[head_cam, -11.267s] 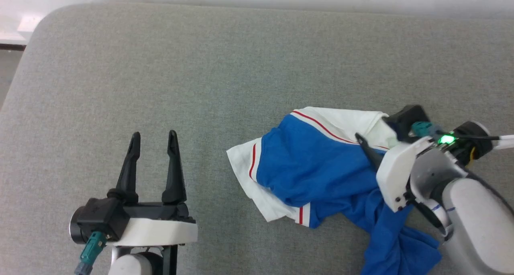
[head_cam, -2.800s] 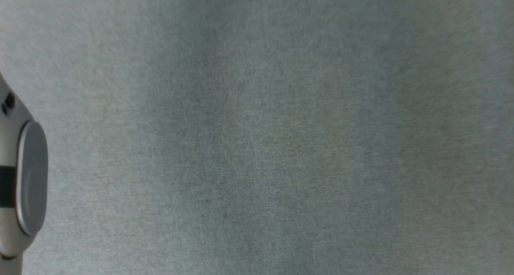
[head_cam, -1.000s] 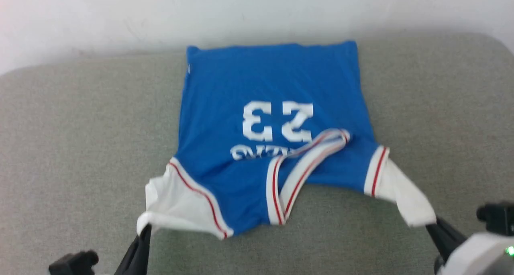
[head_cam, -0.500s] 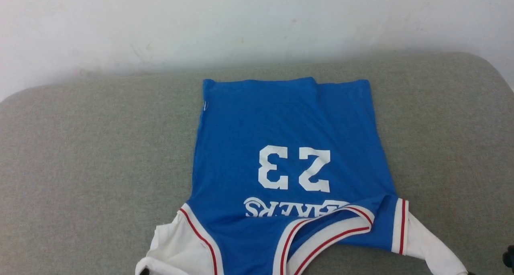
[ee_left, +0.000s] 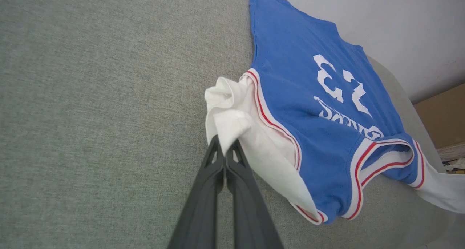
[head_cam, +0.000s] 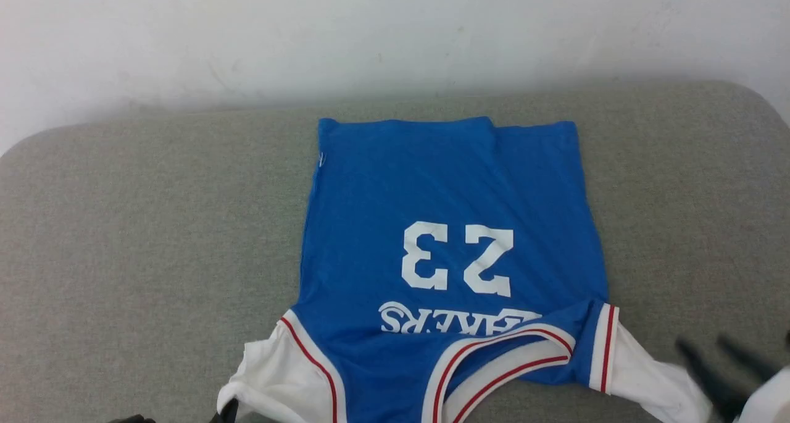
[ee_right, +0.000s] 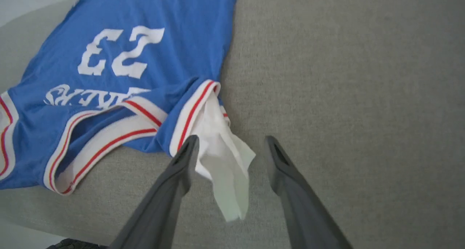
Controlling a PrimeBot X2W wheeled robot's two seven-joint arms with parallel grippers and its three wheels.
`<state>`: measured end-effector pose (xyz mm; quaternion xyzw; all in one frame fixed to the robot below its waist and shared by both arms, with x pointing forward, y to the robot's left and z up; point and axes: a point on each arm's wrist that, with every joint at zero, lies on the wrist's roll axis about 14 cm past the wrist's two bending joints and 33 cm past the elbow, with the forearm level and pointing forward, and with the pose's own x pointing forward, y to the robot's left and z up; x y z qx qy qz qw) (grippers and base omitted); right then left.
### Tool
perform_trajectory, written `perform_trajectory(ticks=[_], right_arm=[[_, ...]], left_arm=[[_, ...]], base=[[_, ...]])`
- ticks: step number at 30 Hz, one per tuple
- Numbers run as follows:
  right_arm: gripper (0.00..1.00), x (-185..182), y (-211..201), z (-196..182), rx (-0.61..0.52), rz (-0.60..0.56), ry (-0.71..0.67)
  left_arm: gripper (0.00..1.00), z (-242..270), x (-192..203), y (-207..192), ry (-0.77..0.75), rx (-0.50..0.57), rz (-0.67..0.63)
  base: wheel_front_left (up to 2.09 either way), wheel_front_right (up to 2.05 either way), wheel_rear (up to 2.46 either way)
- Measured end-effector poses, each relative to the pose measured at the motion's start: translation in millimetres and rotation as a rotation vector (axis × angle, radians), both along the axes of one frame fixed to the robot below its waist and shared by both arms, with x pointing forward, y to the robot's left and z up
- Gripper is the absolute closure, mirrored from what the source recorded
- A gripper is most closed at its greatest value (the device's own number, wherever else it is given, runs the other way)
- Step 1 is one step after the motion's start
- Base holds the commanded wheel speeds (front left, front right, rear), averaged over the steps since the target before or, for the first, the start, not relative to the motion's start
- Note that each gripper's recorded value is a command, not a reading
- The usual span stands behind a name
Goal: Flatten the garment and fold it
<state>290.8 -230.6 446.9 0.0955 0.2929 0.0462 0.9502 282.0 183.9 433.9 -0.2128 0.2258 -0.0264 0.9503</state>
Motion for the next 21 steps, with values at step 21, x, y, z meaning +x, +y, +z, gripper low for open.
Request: perform_trajectory(ticks=[21], right_arm=[[0.00, 276.5, 14.6, 181.1, -0.225, 0.107, -0.505]], left_arm=[[1.00, 16.3, 77.6, -22.8, -0.119, 0.028, -0.060]], base=[[0.00, 0.00, 0.00]])
